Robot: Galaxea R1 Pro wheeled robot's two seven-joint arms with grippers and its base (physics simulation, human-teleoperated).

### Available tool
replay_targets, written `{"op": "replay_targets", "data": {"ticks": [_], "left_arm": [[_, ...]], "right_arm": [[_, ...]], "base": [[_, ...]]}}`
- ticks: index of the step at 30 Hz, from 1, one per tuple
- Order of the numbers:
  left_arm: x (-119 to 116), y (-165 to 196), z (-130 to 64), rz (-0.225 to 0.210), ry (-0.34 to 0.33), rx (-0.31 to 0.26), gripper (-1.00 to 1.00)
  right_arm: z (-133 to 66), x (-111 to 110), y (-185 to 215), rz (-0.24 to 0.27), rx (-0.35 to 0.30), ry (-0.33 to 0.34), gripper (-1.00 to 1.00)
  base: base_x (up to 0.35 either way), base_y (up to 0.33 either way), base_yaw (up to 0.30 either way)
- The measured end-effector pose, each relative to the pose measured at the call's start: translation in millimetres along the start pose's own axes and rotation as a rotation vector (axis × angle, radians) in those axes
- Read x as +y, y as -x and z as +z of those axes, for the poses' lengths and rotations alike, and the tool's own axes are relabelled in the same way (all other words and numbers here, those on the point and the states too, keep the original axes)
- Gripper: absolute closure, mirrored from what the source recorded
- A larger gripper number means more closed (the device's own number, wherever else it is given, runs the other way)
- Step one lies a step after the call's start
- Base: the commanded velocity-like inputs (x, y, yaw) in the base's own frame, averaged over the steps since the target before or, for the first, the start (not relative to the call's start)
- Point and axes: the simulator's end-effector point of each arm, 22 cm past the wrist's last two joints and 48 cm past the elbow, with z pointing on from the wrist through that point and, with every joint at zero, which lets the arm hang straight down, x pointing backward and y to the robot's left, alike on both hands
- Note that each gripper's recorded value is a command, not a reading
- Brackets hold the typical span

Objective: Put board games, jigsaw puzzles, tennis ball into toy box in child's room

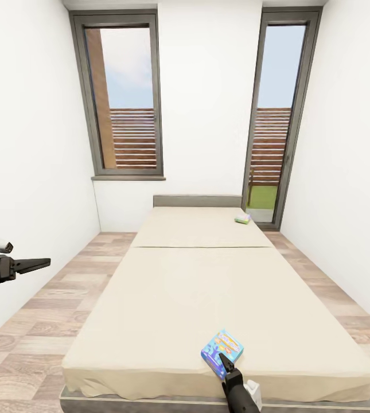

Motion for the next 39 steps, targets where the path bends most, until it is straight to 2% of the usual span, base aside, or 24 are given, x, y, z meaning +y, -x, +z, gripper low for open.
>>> {"op": "replay_targets", "data": {"ticks": [5, 6, 27, 39], "left_arm": [[0.0, 0.0, 0.1, 0.001, 0.0, 0.0, -1.0], [-0.1, 0.0, 0.1, 0.001, 0.0, 0.0, -1.0], [-0.1, 0.0, 0.2, 0.001, 0.0, 0.0, -1.0], [-11.0, 22.1, -0.6, -0.004, 0.0, 0.004, -1.0]], "right_arm": [[0.0, 0.1, 0.1, 0.0, -0.001, 0.0, -1.0], [0.0, 0.1, 0.2, 0.0, -0.001, 0.0, 1.0], [0.1, 0.3, 0.3, -0.001, -0.001, 0.001, 1.0], [-4.3, 25.2, 3.0, -0.001, -0.004, 0.001, 1.0]], "base": [[0.0, 0.0, 0.0], [0.0, 0.0, 0.0], [0.0, 0.0, 0.0], [0.0, 0.0, 0.0]]}}
